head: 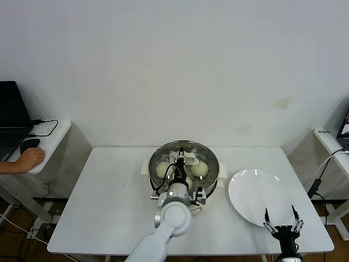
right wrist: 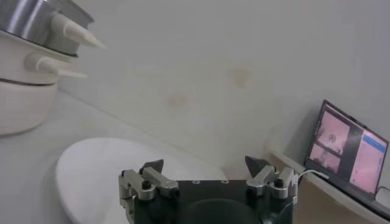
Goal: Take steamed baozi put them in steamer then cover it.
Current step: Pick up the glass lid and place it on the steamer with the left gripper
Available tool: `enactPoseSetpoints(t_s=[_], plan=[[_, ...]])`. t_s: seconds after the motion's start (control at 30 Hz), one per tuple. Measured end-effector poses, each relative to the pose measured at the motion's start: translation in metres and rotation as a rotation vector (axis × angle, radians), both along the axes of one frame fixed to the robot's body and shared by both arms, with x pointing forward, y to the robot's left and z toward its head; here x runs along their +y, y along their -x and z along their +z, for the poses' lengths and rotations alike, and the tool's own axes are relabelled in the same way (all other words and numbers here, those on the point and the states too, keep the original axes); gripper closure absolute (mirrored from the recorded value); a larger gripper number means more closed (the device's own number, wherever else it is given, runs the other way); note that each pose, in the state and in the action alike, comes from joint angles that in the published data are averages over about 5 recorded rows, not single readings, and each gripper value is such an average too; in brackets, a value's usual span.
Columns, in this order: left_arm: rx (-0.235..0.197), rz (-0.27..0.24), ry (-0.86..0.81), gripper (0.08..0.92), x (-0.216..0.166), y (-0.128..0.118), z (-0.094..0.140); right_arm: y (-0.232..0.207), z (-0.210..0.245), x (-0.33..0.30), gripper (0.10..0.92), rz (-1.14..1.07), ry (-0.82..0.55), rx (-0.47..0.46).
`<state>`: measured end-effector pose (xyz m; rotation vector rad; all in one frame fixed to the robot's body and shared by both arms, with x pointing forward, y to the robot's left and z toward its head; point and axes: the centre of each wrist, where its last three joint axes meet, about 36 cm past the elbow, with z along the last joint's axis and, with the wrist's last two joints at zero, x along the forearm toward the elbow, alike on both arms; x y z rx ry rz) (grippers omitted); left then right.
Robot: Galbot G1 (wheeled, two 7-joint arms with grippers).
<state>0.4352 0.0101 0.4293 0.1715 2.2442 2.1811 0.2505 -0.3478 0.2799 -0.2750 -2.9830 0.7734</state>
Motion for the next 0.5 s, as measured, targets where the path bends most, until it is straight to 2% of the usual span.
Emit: enactPoseSetpoints(t_s=[0.2, 0.5], plan=[[0.002, -0.008, 0.014, 0.643, 0.002, 0.007, 0.001, 0.001, 0.0, 0.001, 0.2, 0.002, -0.001, 0.003], [-0.024, -0.036, 0.069, 0.383, 0.02, 0.027, 0.012, 0.005, 0.0, 0.003, 0.2, 0.005, 0.005, 0.012]])
